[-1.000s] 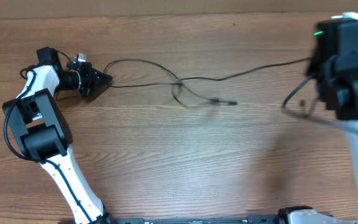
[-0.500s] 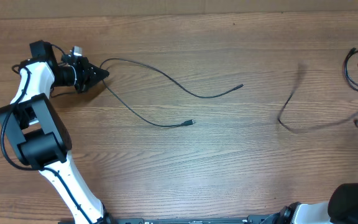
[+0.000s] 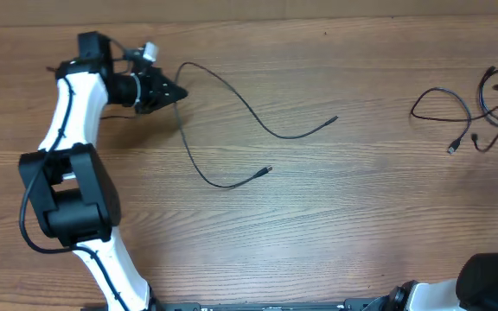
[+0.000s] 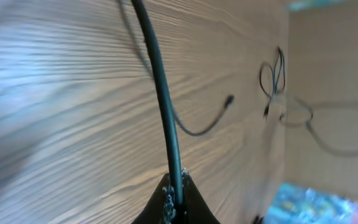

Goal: Untangle cables

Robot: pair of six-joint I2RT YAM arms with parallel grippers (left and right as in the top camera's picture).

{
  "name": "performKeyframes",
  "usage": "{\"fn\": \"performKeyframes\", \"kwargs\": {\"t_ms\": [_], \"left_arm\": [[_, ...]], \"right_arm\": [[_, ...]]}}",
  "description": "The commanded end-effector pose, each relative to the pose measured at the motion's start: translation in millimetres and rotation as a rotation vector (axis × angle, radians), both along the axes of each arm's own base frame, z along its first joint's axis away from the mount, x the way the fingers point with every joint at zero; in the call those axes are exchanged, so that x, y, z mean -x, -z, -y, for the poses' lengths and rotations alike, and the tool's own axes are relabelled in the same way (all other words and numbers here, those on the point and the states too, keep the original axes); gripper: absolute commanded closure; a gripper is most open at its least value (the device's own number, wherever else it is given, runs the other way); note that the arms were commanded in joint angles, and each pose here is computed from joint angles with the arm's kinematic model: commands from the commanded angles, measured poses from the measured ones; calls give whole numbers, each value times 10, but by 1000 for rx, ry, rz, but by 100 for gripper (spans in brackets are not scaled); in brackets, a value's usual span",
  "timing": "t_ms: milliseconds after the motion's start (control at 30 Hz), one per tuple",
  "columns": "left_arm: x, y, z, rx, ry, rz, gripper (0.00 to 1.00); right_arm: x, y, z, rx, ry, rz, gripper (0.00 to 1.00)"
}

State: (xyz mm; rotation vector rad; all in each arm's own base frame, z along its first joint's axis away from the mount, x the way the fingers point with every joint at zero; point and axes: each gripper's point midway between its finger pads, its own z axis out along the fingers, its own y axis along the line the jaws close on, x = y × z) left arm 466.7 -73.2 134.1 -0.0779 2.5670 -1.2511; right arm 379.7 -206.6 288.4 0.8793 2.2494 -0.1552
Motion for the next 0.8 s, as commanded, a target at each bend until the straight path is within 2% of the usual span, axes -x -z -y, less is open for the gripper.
{"fn": "performKeyframes", "kwargs": {"t_ms": [0, 67, 200, 333, 500, 767], "left_arm": [[49, -333, 236, -62, 87, 136, 96], [93, -405, 392, -64, 120, 155, 96], [180, -568, 736, -61, 194, 211, 96], [214, -698, 1027, -52, 244, 267, 96], [267, -748, 1271, -37, 279, 283, 96], [356, -821, 1682, -21, 366, 359, 96]], "right_arm": [[-339, 141, -118, -53, -129, 40, 96], [-525, 269, -109, -61, -151, 49, 96], [-1018, 718, -359, -104, -310, 45, 96], [-1446, 1123, -560, -69, -363, 38, 96], [-1649, 1405, -612, -68, -377, 39, 96], [-1729, 1934, -338, -56, -317, -12, 96]]}}
